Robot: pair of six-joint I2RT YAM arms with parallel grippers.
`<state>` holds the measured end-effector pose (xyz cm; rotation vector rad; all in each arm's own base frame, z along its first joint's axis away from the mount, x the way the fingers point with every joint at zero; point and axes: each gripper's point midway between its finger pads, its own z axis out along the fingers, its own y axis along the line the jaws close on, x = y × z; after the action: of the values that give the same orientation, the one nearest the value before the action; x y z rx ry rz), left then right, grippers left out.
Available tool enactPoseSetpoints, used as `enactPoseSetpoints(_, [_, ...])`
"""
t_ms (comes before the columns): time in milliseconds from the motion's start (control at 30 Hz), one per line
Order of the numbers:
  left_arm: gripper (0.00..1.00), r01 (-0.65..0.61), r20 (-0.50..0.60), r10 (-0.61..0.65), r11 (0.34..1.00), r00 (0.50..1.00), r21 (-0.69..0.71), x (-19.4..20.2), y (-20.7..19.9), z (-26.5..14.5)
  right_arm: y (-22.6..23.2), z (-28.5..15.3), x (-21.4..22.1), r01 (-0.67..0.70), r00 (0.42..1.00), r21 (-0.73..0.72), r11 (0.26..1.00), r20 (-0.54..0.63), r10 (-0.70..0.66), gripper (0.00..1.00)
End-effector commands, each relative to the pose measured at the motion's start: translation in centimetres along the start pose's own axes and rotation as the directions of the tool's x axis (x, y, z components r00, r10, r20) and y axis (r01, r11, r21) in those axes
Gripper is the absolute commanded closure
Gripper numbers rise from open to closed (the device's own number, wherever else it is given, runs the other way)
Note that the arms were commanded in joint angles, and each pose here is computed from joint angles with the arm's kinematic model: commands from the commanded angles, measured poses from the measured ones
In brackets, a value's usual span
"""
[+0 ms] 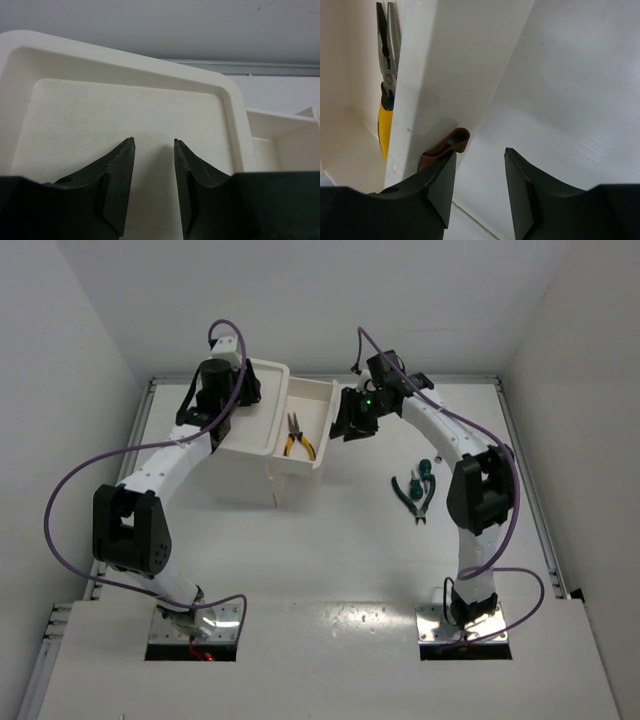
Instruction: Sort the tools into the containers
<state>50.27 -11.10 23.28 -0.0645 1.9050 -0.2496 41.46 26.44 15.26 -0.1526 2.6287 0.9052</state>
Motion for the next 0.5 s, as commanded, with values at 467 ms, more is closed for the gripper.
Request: enactPoseSetpoints(467, [0.55,-0.074,-0.655,-0.023,0.99,0.755,-0.119,21.0,4.7,-5.4,0.8,-2.0,-10.4,0.025,0.906,0.116,0.993,0.417,-0.071,0.51])
